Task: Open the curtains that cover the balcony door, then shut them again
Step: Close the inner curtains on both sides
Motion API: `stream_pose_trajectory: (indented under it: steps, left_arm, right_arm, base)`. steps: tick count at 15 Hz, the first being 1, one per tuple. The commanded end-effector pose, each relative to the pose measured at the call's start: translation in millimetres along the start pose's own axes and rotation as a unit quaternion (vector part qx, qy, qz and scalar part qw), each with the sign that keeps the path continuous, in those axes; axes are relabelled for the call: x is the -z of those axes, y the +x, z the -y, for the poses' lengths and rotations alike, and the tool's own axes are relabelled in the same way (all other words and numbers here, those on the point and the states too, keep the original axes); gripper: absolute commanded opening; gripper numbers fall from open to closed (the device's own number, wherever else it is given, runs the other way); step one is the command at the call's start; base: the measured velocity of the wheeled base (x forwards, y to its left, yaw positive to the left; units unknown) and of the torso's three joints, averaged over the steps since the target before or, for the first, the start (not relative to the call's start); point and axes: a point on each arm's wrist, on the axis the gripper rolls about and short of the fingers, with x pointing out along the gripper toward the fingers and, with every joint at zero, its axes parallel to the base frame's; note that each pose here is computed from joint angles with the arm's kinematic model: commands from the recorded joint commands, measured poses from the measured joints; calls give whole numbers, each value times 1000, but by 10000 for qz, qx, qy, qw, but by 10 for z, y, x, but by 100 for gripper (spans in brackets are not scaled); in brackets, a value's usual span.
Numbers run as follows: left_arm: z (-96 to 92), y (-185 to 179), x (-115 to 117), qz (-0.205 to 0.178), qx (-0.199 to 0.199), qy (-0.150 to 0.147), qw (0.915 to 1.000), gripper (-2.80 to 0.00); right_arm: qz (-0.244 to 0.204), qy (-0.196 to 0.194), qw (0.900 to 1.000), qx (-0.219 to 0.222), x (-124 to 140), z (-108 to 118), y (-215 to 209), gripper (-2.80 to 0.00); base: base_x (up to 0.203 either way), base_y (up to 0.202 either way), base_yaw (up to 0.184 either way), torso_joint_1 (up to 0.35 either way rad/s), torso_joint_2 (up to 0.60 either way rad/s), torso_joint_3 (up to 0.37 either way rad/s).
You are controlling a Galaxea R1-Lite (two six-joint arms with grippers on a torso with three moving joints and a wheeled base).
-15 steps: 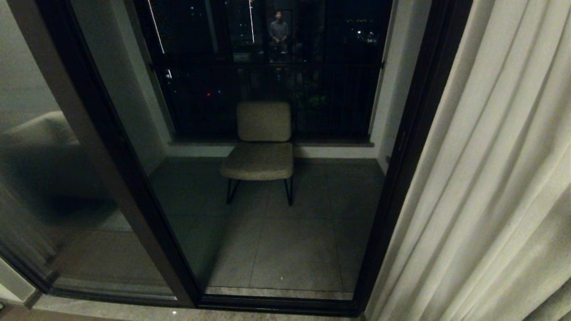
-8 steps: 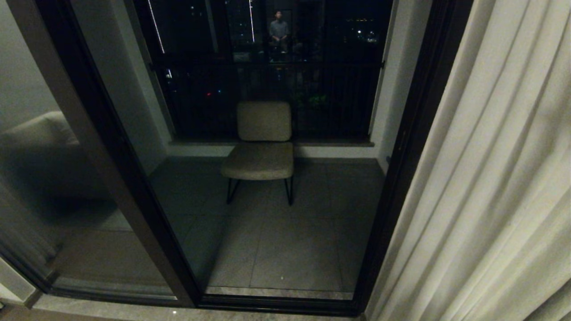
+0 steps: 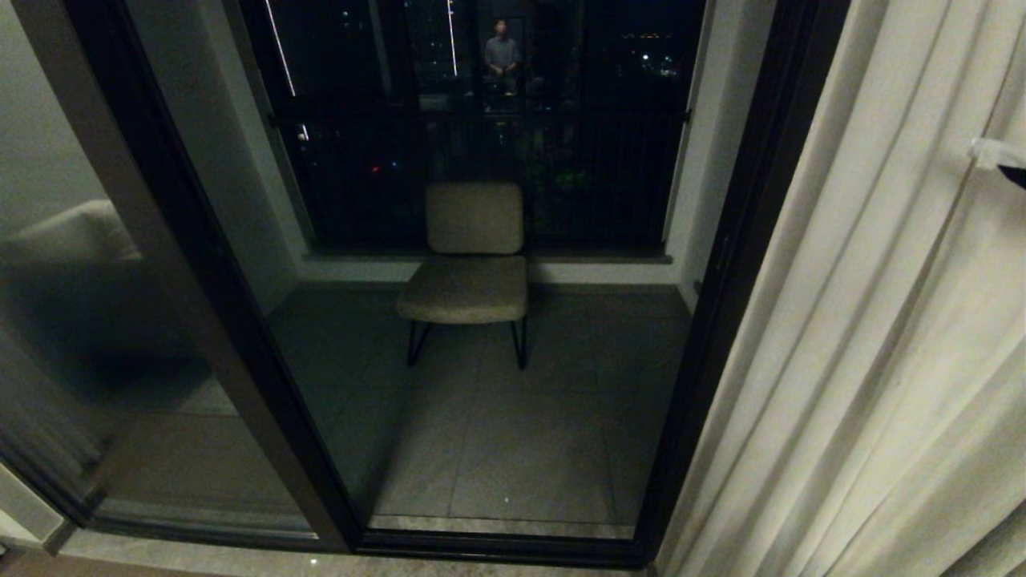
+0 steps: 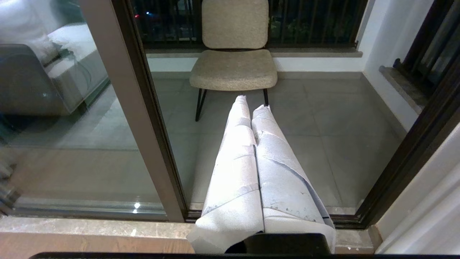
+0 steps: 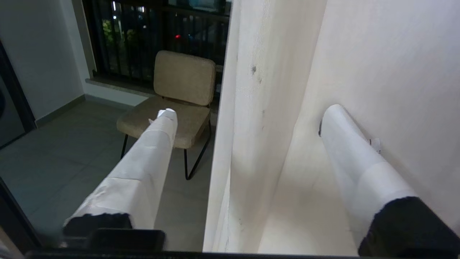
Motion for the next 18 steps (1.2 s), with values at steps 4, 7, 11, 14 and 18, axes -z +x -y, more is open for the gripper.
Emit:
stream_pose_trajectory:
  steps: [4,7,11,14,18]
  left_arm:
    - [0,0,0,3,-3,2,10000,-280]
    - [0,0,0,3,-3,2,10000,-280]
    - [0,0,0,3,-3,2,10000,-280]
    - [0,0,0,3,-3,2,10000,-280]
    - [0,0,0,3,-3,2,10000,-280]
  right_arm:
    - [-163,90,9997,-158,110,94,366,0]
    - [-169,151,9993,-282,178,86,529,-280]
    - [-45,206,9986,-476,187,-3,631,-280]
    - [-16,232,9976,-646,214,-99,737,-280]
    - [148,531,9985,-55,132,-333,886,-280]
  base:
    - [0,0,0,0,0,0]
    - [0,0,0,0,0,0]
    - [0,0,0,0,0,0]
    - [0,0,0,0,0,0]
    - [0,0,0,0,0,0]
